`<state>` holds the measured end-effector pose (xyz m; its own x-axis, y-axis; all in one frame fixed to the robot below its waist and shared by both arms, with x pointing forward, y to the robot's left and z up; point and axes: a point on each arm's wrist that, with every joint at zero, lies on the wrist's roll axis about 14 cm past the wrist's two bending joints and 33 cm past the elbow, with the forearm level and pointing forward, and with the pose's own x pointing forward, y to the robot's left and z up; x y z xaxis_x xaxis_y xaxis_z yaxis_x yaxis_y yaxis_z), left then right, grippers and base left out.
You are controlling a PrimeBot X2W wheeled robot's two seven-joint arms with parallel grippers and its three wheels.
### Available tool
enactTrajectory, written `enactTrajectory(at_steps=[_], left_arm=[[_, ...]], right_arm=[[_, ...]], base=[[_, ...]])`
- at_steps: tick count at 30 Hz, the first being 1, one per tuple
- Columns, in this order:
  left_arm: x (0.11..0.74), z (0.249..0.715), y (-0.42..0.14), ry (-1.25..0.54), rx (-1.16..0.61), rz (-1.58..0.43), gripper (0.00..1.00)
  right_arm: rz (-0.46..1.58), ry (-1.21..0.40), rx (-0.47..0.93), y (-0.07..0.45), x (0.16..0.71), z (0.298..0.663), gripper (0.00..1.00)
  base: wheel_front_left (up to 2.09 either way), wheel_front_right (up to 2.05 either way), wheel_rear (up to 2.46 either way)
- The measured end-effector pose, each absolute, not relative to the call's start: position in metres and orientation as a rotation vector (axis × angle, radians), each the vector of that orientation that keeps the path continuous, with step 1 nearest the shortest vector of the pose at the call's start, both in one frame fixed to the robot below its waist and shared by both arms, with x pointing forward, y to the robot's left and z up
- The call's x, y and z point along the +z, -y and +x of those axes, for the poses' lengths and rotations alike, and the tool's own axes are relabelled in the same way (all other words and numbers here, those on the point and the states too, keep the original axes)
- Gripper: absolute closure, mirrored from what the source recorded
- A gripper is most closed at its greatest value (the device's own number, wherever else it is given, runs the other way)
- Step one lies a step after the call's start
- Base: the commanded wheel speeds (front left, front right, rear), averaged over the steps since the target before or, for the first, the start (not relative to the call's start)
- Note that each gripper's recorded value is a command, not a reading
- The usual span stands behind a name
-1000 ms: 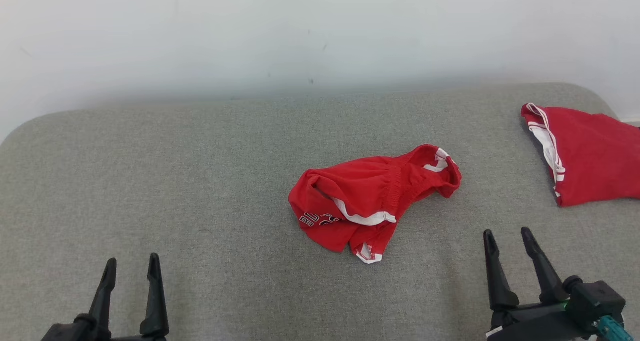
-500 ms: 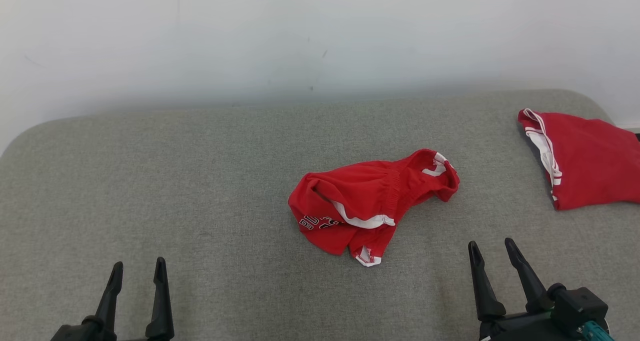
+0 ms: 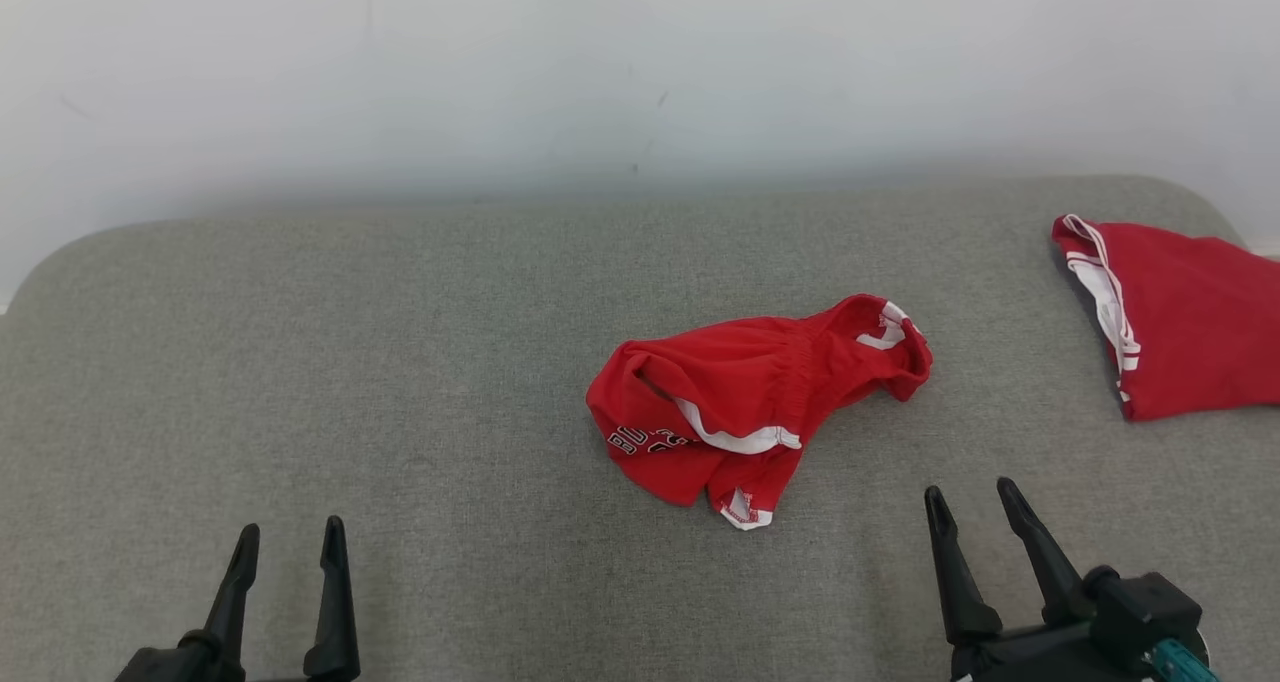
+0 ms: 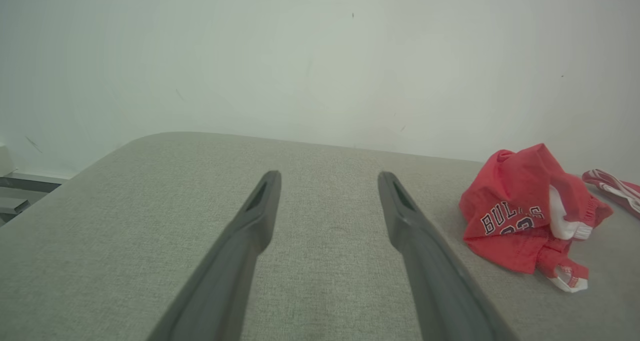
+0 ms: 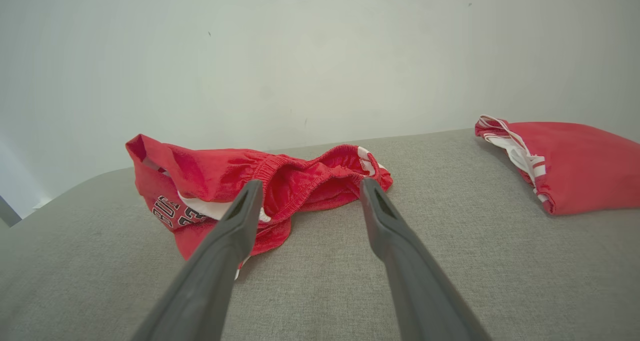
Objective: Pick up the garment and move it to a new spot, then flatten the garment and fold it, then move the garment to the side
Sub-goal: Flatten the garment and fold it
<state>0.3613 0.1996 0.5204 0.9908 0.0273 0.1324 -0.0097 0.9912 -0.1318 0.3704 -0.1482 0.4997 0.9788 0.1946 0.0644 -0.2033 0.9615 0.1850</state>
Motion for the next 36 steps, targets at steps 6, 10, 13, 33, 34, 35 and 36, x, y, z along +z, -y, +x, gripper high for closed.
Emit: enactTrajectory(at_steps=[6, 10, 13, 33, 34, 35, 36], left_arm=[[0.515, 0.364, -0.197, 0.118, 0.019, -0.136, 0.0], [0.515, 0.367, -0.195, 0.116, 0.019, -0.14, 0.0], [0.512, 0.368, -0.197, 0.107, 0.032, -0.145, 0.0], [0.496, 0.354, -0.237, 0.054, 0.182, -0.149, 0.0], [0.495, 0.353, -0.238, 0.053, 0.188, -0.148, 0.0], [0.495, 0.353, -0.238, 0.051, 0.188, -0.149, 0.0], [0.494, 0.354, -0.237, 0.05, 0.185, -0.149, 0.0]], right_arm=[[0.143, 0.035, 0.284, 0.132, 0.499, 0.384, 0.0], [0.096, 0.007, 0.348, 0.121, 0.493, 0.398, 0.0], [0.068, -0.028, 0.39, 0.113, 0.484, 0.411, 0.0], [0.015, -0.267, 0.595, 0.046, 0.412, 0.463, 1.0], [0.018, -0.264, 0.595, 0.046, 0.413, 0.463, 1.0], [0.024, -0.258, 0.591, 0.047, 0.415, 0.464, 1.0], [0.028, -0.245, 0.589, 0.047, 0.42, 0.465, 1.0]], base=[[0.0, 0.0, 0.0], [0.0, 0.0, 0.0], [0.0, 0.0, 0.0], [0.0, 0.0, 0.0], [0.0, 0.0, 0.0], [0.0, 0.0, 0.0], [0.0, 0.0, 0.0]])
